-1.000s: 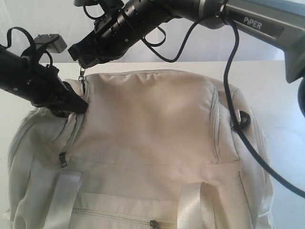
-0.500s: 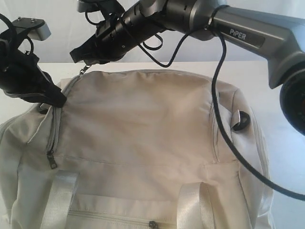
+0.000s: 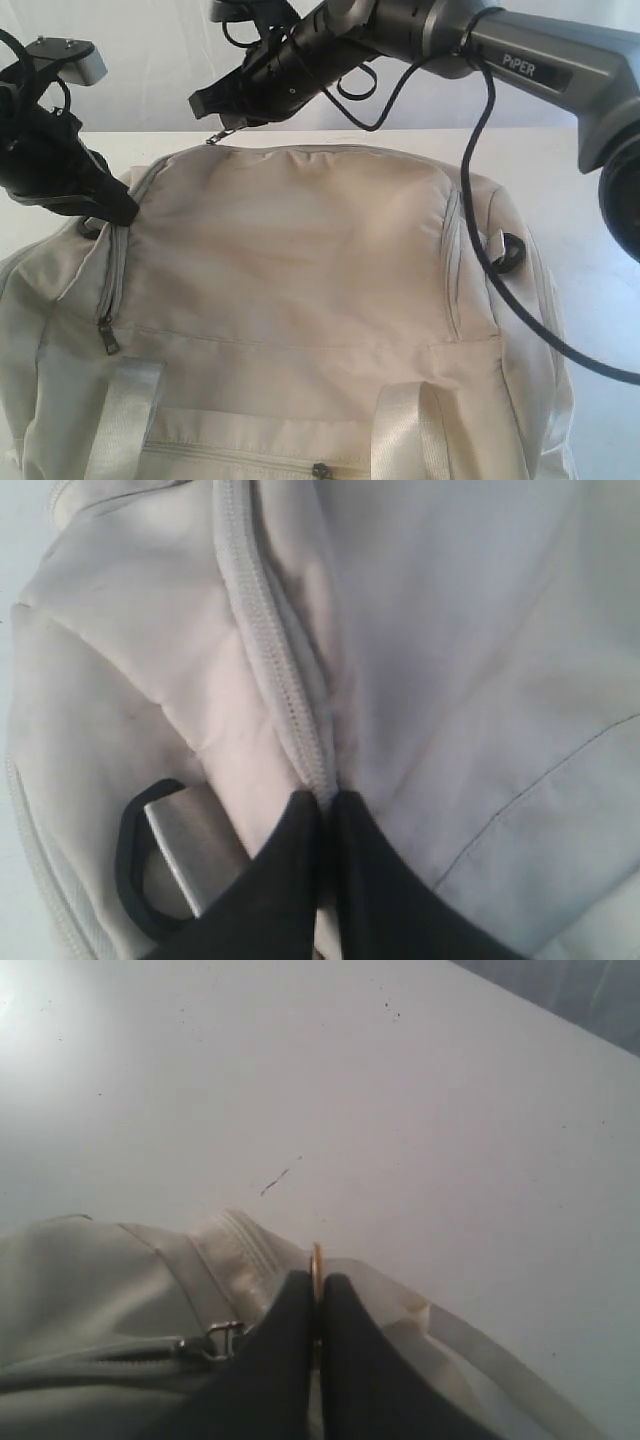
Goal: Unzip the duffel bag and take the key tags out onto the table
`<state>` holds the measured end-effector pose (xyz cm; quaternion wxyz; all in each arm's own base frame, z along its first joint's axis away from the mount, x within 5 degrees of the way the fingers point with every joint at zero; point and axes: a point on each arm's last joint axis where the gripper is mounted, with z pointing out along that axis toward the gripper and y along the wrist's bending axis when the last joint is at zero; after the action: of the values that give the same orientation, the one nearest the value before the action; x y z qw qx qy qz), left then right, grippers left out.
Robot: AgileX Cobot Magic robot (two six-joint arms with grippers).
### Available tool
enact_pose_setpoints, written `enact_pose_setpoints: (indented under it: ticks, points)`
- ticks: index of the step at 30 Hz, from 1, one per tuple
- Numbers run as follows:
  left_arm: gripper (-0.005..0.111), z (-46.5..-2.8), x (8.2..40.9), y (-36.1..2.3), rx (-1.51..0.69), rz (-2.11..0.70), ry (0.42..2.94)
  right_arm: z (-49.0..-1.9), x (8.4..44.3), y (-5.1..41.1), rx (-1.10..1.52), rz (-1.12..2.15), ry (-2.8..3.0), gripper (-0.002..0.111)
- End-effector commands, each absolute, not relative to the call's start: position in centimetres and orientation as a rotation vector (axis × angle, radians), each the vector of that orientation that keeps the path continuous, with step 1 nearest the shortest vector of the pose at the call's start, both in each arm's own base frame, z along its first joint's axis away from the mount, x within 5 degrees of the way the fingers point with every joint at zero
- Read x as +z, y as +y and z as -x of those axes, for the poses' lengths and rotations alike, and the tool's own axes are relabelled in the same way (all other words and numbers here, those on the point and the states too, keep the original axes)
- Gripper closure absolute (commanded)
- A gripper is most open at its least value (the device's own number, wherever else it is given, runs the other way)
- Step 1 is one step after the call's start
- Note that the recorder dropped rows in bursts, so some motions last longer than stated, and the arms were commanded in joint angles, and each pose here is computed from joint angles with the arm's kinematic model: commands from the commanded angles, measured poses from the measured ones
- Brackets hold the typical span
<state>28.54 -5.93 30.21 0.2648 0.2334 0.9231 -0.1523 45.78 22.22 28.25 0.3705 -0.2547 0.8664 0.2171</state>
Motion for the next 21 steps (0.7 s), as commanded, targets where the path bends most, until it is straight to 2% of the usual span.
enact_pose_setpoints:
  ticks: [1,21]
  points:
    - [0.107,-27.8,30.2,-6.0,-0.434,-0.666,2.533,-46.6,28.7,20.3,0.499,0.625,2.223,0.108]
    - [0.107,-27.8,30.2,-6.1,-0.434,-0.666,2.533,-45.6,28.6,17.7,0.281,0.724,2.399,0.108]
